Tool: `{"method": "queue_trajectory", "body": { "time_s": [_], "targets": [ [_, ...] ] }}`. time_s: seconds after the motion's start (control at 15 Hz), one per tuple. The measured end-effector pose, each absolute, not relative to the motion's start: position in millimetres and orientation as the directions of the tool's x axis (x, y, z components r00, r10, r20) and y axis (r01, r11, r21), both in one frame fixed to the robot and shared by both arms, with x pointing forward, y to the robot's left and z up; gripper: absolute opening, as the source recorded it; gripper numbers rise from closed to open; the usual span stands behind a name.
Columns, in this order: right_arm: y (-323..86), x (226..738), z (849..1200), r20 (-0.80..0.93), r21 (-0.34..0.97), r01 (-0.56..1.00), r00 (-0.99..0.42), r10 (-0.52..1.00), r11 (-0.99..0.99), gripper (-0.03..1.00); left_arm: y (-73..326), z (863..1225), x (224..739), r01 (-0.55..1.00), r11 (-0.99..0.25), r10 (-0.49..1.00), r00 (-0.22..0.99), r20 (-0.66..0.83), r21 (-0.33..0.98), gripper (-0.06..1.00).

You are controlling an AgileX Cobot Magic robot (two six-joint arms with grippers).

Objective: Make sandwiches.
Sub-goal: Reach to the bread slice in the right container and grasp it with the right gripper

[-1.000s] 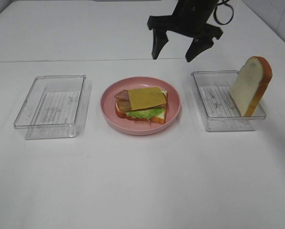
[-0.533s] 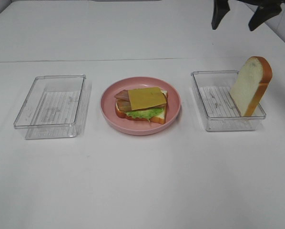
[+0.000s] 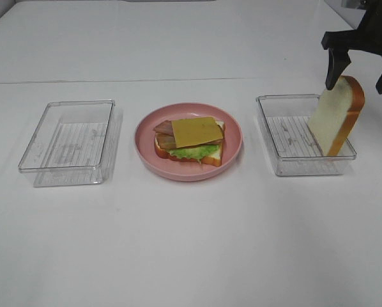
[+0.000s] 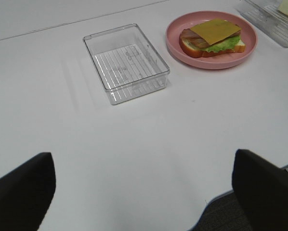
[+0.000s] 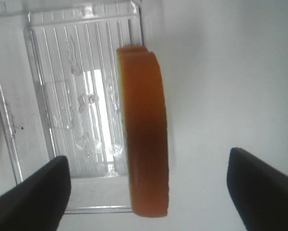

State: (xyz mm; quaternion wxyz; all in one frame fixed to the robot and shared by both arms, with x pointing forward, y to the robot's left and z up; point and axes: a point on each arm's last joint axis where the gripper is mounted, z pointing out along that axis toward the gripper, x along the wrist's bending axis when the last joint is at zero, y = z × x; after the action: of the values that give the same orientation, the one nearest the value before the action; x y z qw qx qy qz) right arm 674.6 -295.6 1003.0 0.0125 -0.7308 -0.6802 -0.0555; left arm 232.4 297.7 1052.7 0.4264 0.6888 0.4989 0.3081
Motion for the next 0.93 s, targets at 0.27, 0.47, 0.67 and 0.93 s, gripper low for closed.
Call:
{"method": "queue_trajectory", "body": {
  "time_s": [0.27, 0.47, 0.67, 0.93],
  "targets": [
    [-293.8, 673.8, 989.8, 0.118, 0.057, 0.997, 0.05, 0.992, -0.057, 0.8, 297.7, 1052.7, 232.4, 0.425, -0.139, 0.95, 0.312, -0.001, 0.895, 0.93],
    [-292.0, 674.9, 985.9, 0.137, 0.052, 0.997, 0.043, 0.99, -0.051, 0.59, 297.7, 1052.7, 232.4, 0.425, -0.139, 0.95, 0.312, -0.001, 0.895, 0.93],
    [-292.9, 673.9, 985.7, 0.126, 0.041, 0.998, 0.039, 0.991, -0.045, 0.19, 297.7, 1052.7, 232.4, 0.425, -0.139, 0.95, 0.312, -0.001, 0.895, 0.93],
    [-292.6, 670.2, 992.2, 0.129, 0.031, 0.999, 0.038, 0.991, -0.042, 0.19, 297.7, 1052.7, 232.4, 0.425, -0.139, 0.95, 0.312, -0.001, 0.895, 0.93]
  ]
}}
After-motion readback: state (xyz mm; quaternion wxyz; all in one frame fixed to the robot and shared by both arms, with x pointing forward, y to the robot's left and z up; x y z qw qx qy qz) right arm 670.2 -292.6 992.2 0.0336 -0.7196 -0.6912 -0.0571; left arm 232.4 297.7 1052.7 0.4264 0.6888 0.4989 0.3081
